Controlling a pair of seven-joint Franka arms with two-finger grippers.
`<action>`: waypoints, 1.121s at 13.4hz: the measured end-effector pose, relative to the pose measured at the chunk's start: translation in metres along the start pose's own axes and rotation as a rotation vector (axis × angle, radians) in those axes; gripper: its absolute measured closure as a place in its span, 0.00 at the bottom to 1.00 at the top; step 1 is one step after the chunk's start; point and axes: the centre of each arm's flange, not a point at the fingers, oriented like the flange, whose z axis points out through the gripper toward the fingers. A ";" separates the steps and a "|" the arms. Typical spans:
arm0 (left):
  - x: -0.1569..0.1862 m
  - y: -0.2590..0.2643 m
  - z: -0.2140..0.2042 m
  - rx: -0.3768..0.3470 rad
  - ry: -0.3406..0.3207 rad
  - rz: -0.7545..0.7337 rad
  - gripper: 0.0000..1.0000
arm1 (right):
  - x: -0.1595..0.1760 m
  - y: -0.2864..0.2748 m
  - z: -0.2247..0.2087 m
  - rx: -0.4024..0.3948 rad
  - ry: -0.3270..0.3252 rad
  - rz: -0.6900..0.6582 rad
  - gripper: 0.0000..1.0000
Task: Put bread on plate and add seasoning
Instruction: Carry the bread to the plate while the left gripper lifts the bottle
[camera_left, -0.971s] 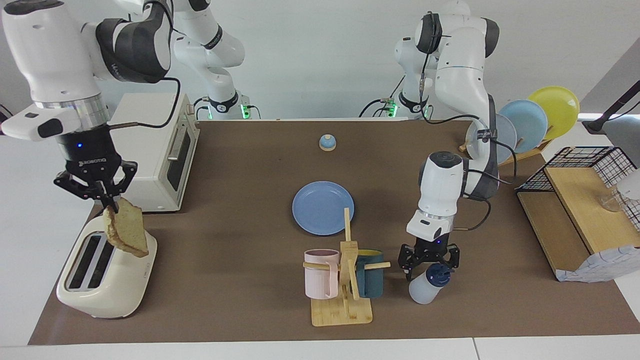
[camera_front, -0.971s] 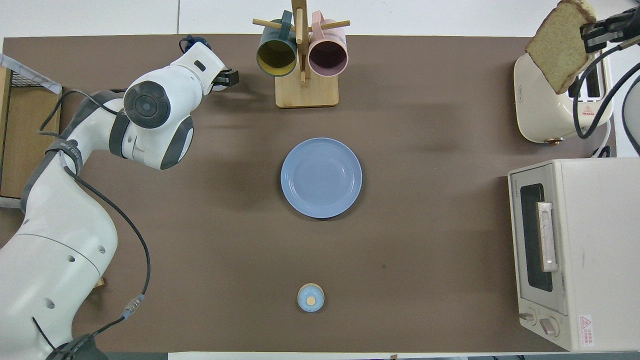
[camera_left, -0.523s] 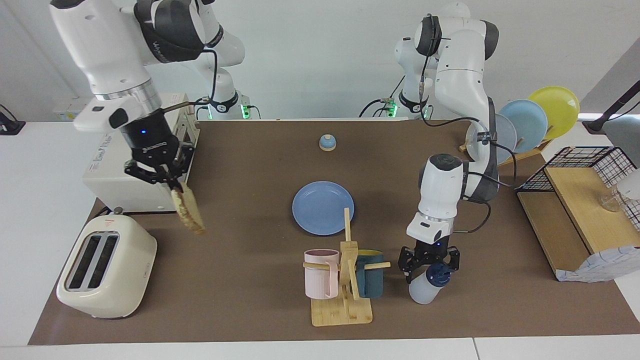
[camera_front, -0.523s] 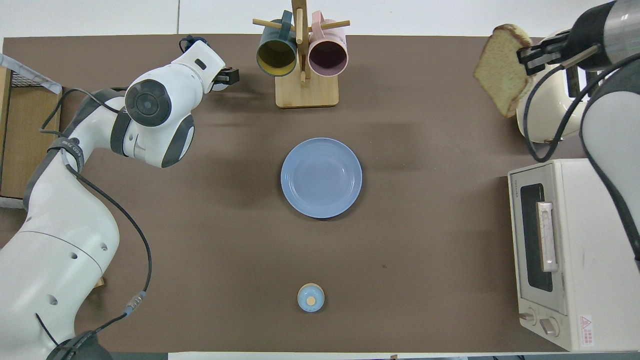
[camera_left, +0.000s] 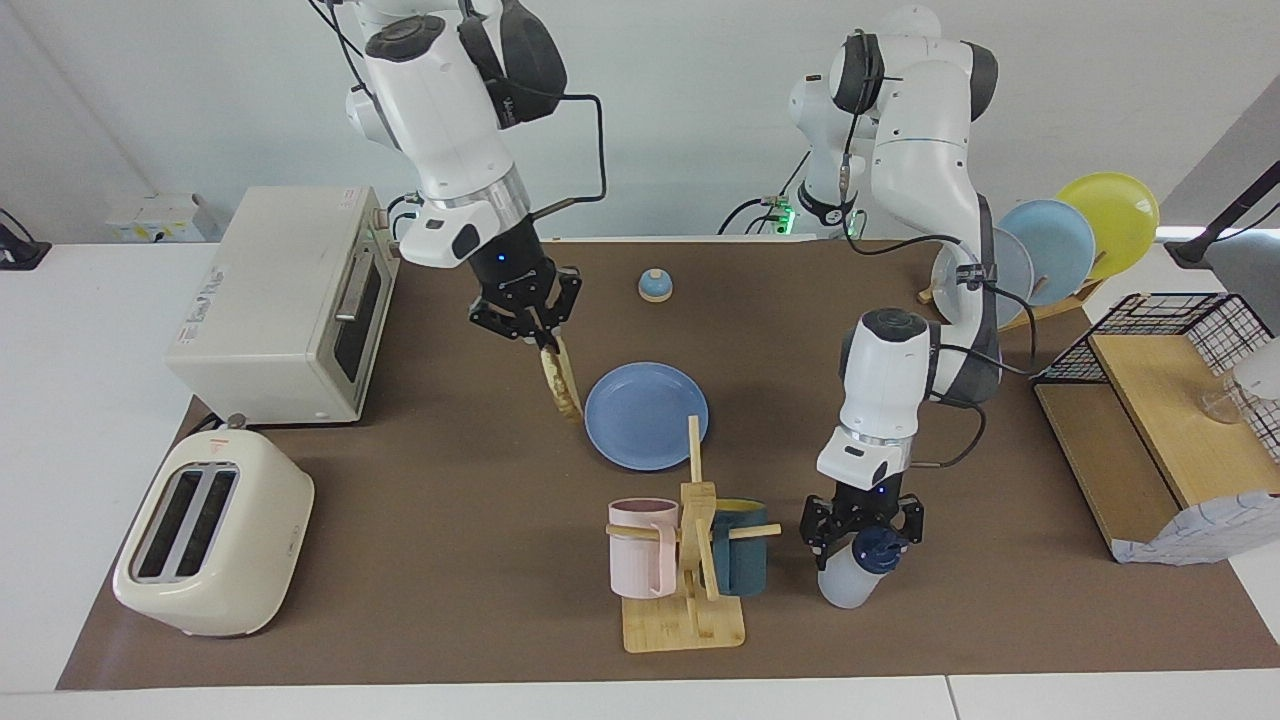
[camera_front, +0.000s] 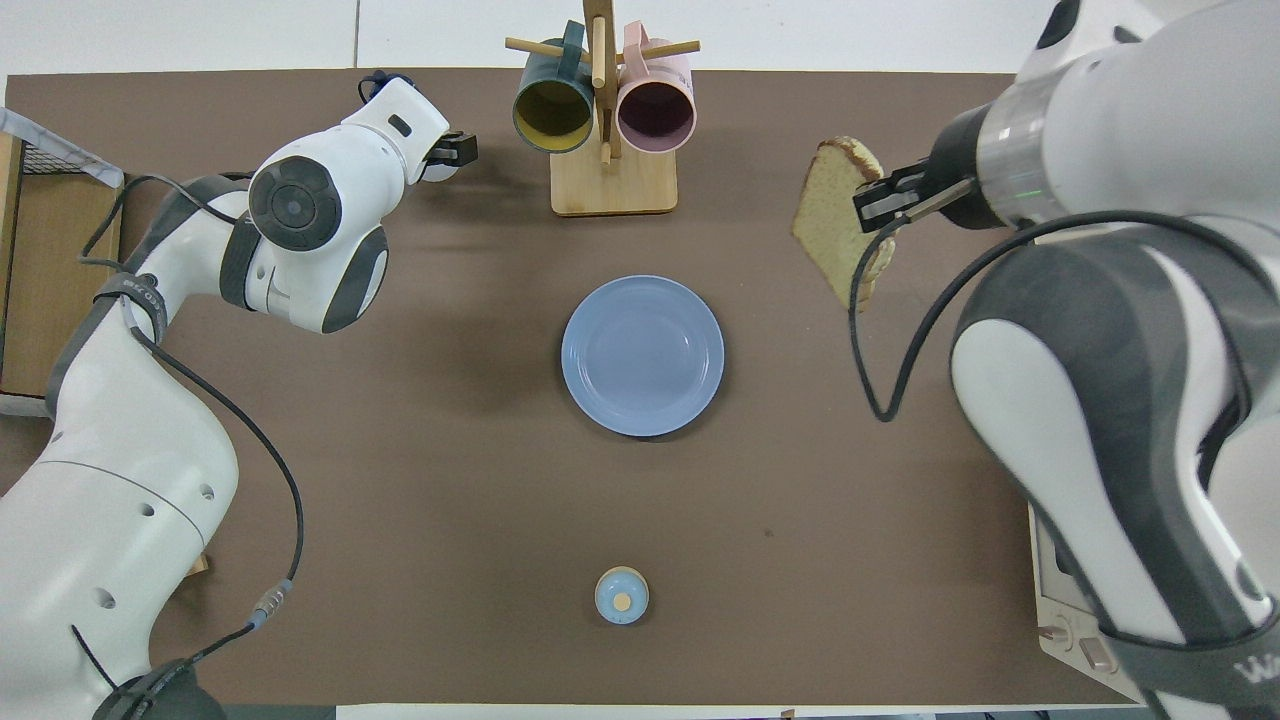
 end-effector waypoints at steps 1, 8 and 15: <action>0.000 0.000 0.000 0.000 0.000 0.000 0.00 | -0.007 -0.011 0.014 0.006 0.004 0.002 0.93; 0.000 0.000 0.000 0.000 0.000 -0.002 0.00 | -0.053 -0.065 0.097 0.040 0.029 0.040 0.93; 0.010 -0.026 -0.001 -0.018 0.047 -0.108 0.48 | -0.083 -0.058 0.139 0.037 0.030 0.061 0.93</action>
